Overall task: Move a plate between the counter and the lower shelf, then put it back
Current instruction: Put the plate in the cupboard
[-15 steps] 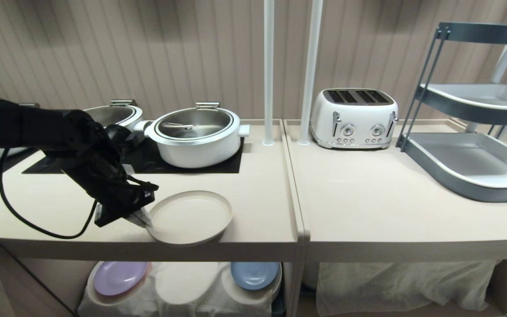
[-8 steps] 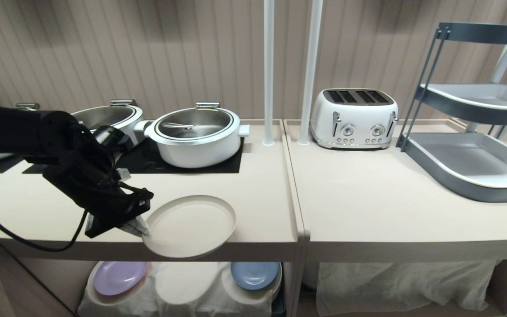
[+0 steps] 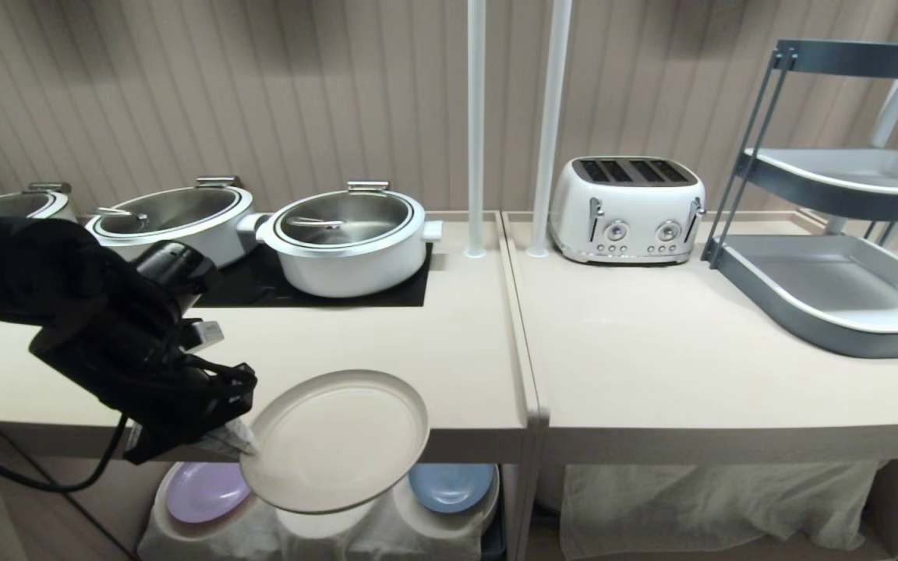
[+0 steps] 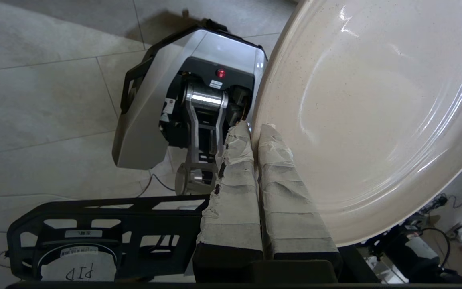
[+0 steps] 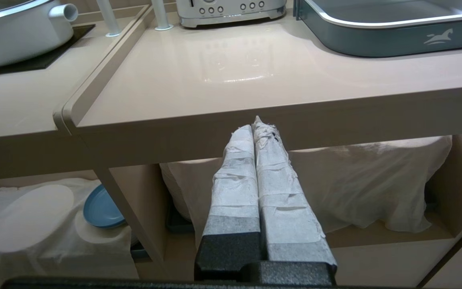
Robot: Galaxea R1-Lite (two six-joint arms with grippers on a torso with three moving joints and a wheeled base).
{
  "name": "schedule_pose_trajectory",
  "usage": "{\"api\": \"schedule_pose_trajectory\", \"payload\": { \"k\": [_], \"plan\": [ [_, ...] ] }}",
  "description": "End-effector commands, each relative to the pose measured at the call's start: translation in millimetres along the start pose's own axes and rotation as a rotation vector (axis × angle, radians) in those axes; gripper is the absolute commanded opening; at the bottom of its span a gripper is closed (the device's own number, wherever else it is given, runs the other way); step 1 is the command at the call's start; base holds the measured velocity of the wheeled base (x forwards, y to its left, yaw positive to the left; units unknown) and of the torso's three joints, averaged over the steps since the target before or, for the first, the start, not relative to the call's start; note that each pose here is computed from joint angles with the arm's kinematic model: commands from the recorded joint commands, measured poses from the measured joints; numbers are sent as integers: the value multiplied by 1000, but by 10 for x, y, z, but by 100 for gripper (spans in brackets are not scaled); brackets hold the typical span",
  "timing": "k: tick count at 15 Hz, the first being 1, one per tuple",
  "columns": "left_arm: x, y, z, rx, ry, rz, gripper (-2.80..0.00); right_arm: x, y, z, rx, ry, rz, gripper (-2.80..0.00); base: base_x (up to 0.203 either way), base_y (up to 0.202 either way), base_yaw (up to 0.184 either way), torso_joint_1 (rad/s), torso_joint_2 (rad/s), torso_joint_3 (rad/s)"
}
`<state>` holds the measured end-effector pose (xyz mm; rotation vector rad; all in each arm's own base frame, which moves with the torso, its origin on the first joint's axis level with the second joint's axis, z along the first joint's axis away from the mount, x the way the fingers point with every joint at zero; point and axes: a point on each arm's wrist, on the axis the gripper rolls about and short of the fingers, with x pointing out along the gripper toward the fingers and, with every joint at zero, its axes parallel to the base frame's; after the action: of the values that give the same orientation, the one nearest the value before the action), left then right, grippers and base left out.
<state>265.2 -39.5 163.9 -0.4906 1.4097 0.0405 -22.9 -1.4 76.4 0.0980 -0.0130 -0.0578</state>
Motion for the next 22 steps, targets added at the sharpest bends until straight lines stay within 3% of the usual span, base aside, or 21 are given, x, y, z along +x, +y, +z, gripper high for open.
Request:
{"api": "schedule_pose_trajectory", "payload": {
  "k": [1, 6, 12, 22],
  "plan": [
    [-76, 30, -104, 10, -6, -9, -280, 1, 0, 1, -1, 1, 0, -280, 0, 0, 0, 0, 0, 0],
    [-176, 135, -364, 40, -2, -27, -280, 1, 0, 1, 0, 1, 0, -280, 0, 0, 0, 0, 0, 0],
    [-263, 172, -809, 124, 8, -48, -280, 1, 0, 1, 0, 1, 0, -280, 0, 0, 0, 0, 0, 0],
    [-212, 388, -1095, 108, 39, -16, -280, 1, 0, 1, 0, 1, 0, -280, 0, 0, 0, 0, 0, 0]
  ]
}}
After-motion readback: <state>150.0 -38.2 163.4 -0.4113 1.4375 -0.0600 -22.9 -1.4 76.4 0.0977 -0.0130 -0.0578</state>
